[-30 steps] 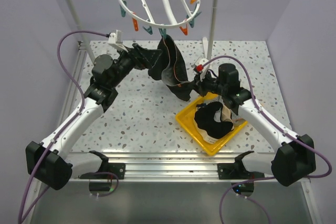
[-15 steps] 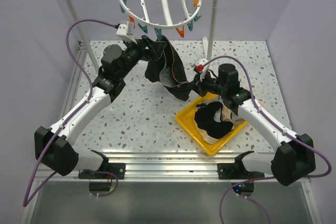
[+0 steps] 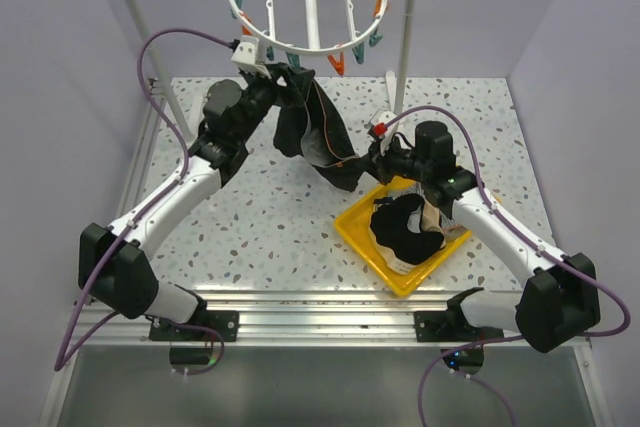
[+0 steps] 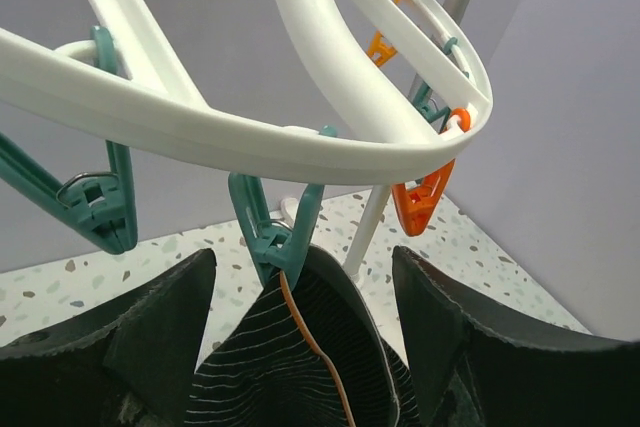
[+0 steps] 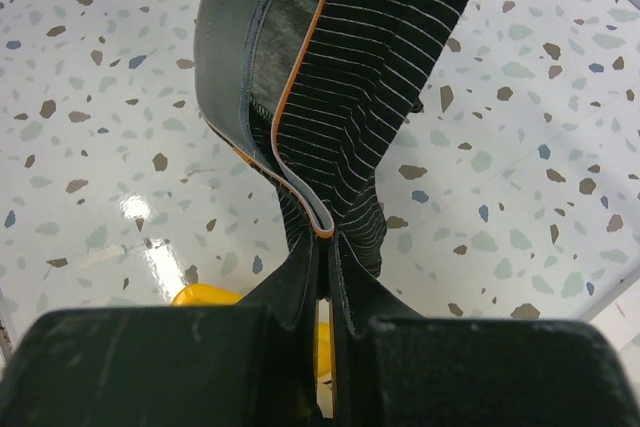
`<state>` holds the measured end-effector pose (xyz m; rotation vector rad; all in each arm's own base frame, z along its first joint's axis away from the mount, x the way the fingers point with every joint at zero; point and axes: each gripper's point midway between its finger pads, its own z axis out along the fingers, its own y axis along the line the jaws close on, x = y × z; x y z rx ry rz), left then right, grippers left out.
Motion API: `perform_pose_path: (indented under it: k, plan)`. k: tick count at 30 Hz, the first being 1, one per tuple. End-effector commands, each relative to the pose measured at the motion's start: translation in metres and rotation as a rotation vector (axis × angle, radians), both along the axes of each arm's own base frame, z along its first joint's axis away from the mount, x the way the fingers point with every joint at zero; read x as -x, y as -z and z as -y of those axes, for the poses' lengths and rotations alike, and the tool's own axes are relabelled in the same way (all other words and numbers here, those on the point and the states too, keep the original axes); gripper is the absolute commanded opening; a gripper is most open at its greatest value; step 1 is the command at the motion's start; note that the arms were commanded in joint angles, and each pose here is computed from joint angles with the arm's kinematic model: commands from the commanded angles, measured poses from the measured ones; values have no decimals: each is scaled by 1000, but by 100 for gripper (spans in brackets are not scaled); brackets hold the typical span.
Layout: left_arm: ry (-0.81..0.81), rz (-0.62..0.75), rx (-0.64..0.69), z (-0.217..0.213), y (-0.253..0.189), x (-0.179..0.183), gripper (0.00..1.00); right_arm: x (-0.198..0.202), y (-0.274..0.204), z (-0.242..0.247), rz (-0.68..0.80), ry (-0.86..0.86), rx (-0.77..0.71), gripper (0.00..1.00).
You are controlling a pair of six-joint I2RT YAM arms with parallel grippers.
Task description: Remove the underwear clipped to the hanger
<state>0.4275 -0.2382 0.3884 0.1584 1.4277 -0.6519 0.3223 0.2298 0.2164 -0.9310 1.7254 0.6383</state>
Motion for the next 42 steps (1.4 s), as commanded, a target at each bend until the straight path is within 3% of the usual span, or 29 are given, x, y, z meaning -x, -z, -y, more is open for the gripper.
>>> perform_pose_path:
  k: [1, 8, 14, 17, 20, 21, 25, 26, 29, 30, 32, 42]
  plan:
    - [-27, 172, 16, -3, -49, -1, 74, -2, -10, -6, 19, -19, -34, 0]
    - [-13, 209, 21, 0, -62, -9, 70, -2, -10, -5, 23, -17, -30, 0]
    - [21, 206, 40, -3, -64, -13, 56, -2, -10, -5, 25, -17, -28, 0]
    - [41, 203, 41, -3, -63, -14, 42, -2, -8, -5, 21, -17, -28, 0]
    - [53, 203, 43, -2, -63, -13, 14, -2, -8, -5, 22, -19, -26, 0]
    - [58, 206, 43, -2, -64, -13, 0, -2, -8, -4, 22, -17, -26, 0]
    - [79, 210, 41, 1, -65, -10, 0, -2, -8, -4, 22, -16, -26, 0]
    - [84, 214, 43, 1, -66, -8, 10, -2, -8, -5, 24, -17, -26, 0]
    - [93, 212, 55, 0, -70, -3, 61, -3, -8, -4, 24, -18, -24, 0]
    - [98, 211, 54, 0, -70, -1, 68, -2, -9, -5, 28, -20, -25, 0]
    - [104, 213, 52, -2, -73, 7, 78, -3, -9, -5, 32, -20, -22, 0]
    - [107, 127, -45, -19, -45, 46, 92, -7, -1, -8, 18, -38, -5, 0]
